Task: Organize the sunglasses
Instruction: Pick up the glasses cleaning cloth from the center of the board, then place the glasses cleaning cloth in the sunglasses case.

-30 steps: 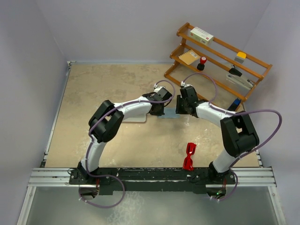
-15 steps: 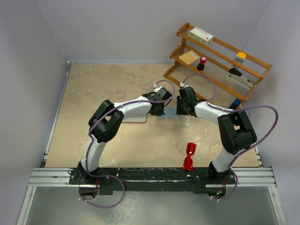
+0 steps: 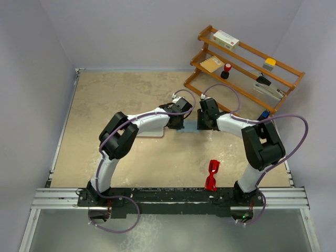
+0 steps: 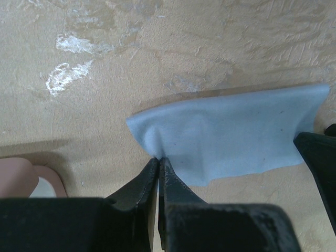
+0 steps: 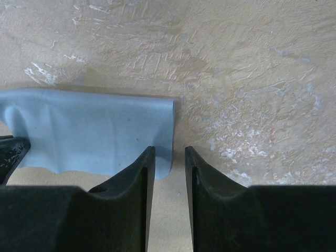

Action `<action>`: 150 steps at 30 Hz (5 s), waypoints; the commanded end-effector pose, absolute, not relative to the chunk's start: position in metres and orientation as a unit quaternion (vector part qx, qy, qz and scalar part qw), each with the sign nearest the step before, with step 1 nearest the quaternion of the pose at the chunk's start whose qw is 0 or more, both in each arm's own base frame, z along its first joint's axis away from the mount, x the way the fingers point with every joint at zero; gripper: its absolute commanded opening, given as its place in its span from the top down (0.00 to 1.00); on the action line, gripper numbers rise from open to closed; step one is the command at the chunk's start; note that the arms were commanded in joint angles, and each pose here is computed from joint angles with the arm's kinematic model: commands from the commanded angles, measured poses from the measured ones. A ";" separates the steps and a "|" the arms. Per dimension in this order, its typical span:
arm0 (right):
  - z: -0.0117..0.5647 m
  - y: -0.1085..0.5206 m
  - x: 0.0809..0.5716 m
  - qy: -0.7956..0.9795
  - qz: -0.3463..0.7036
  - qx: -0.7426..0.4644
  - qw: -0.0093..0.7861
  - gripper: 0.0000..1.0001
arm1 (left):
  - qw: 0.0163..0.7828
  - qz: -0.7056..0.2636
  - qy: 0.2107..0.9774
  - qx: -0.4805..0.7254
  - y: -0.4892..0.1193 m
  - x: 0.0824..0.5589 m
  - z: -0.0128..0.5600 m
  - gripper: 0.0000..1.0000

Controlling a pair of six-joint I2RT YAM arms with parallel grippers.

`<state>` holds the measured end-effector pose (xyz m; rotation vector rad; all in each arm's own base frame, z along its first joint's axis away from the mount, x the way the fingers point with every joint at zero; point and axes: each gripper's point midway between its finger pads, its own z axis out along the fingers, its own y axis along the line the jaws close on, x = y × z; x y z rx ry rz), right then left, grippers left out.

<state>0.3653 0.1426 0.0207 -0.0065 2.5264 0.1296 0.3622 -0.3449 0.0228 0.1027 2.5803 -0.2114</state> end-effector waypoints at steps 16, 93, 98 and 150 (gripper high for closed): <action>0.019 0.153 0.362 0.953 0.057 -0.028 0.296 0.74 | 0.253 -0.080 0.963 0.039 -0.344 0.356 0.016 1.00; 0.103 0.173 0.373 0.932 0.072 -0.032 0.354 1.00 | 0.320 -0.075 0.943 0.053 -0.343 0.380 0.088 1.00; 0.105 0.182 0.367 0.932 0.075 -0.039 0.354 1.00 | 0.320 -0.077 0.943 0.049 -0.338 0.374 0.093 1.00; 0.095 0.310 0.312 0.925 0.104 -0.112 0.347 1.00 | 0.328 -0.024 0.945 0.002 -0.215 0.316 0.106 1.00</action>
